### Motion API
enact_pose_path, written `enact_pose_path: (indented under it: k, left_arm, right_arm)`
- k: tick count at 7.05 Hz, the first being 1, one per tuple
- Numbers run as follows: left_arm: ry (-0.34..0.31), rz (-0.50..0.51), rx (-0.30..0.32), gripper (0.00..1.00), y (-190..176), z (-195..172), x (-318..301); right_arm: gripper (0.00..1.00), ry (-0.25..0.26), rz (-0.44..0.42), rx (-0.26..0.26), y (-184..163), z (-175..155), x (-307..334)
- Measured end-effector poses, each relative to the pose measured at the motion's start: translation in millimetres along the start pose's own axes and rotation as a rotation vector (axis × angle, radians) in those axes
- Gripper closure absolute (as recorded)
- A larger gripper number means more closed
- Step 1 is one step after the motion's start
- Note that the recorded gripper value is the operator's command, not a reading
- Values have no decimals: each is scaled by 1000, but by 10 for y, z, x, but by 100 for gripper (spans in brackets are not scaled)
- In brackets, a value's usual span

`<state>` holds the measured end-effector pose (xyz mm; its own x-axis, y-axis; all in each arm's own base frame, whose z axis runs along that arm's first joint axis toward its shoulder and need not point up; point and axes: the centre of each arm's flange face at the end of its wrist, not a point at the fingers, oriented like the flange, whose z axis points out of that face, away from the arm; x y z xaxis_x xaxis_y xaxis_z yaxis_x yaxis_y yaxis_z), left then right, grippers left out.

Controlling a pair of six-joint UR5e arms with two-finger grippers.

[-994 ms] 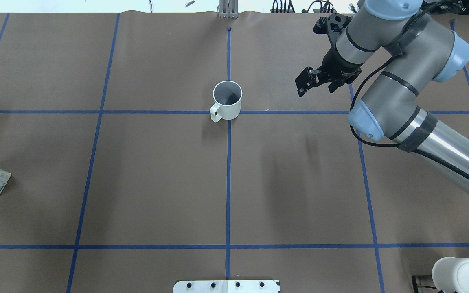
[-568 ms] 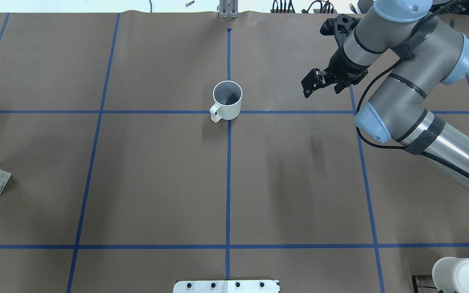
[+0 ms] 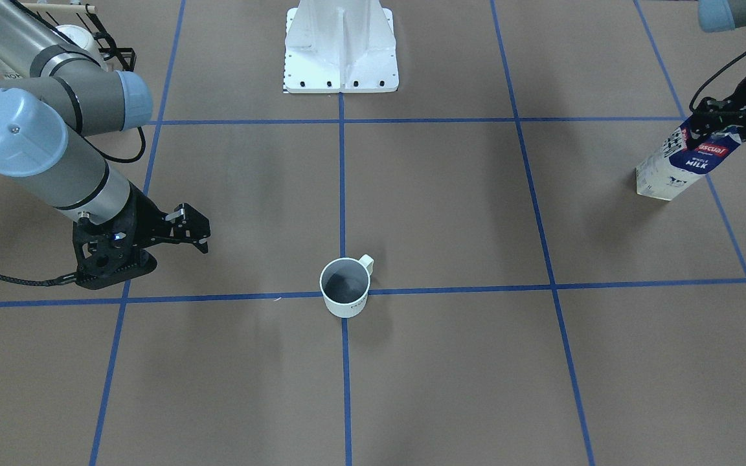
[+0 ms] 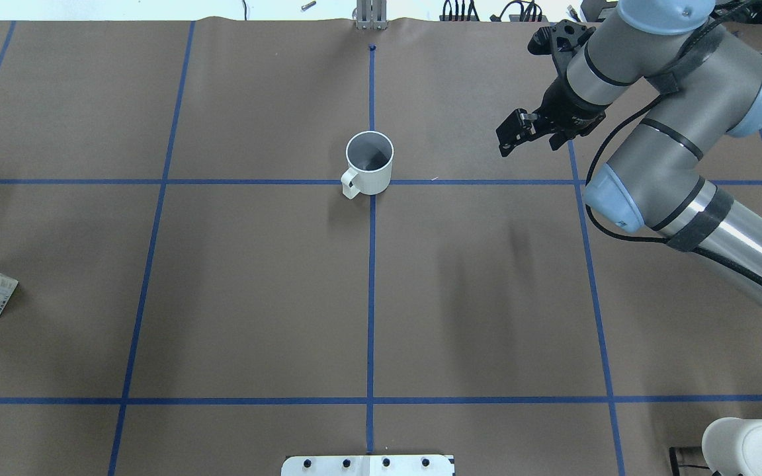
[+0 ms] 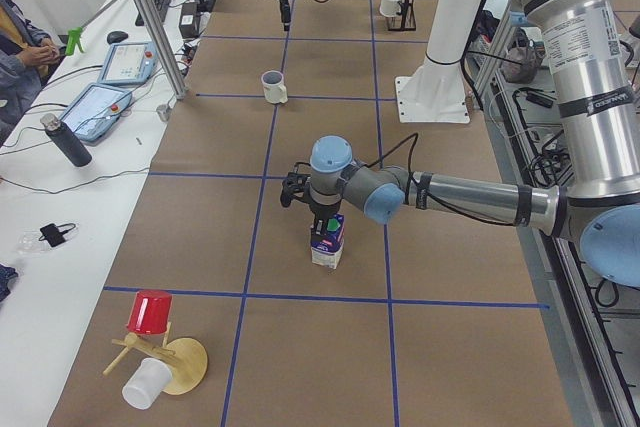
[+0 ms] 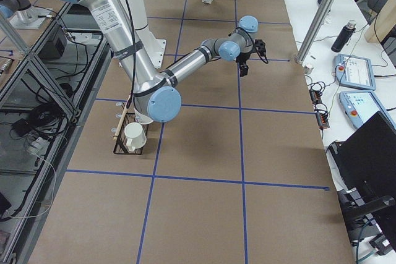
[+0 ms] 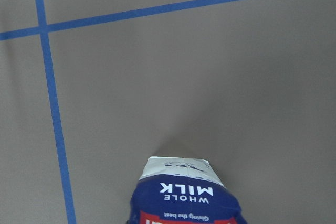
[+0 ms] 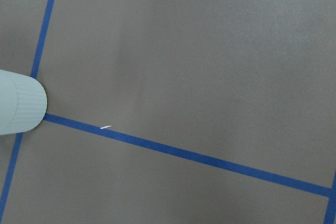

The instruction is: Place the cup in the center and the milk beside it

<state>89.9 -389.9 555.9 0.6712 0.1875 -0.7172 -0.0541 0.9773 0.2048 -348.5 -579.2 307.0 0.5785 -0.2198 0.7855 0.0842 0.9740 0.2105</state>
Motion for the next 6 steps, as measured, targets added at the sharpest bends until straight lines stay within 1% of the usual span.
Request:
enact_pose_path:
  k: [1,2,3,5,6]
  left_arm:
    - [9,8,15,77,-48,-111,105]
    - [15,-5,22,76,-271,-270,320]
    - [13,-54,19,76,-757,-453,666]
    - [5,-209,-7,76,-1967,-810,1629]
    - [10,-279,-41,76,-2448,-815,2253]
  right_arm:
    - [0,1,5,10,35,-78,80]
    - [0,7,18,18,269,-198,315]
    - [0,19,43,24,686,-389,695]
    - [0,62,141,50,1459,-901,1499]
    - [0,86,188,57,1727,-1064,1774]
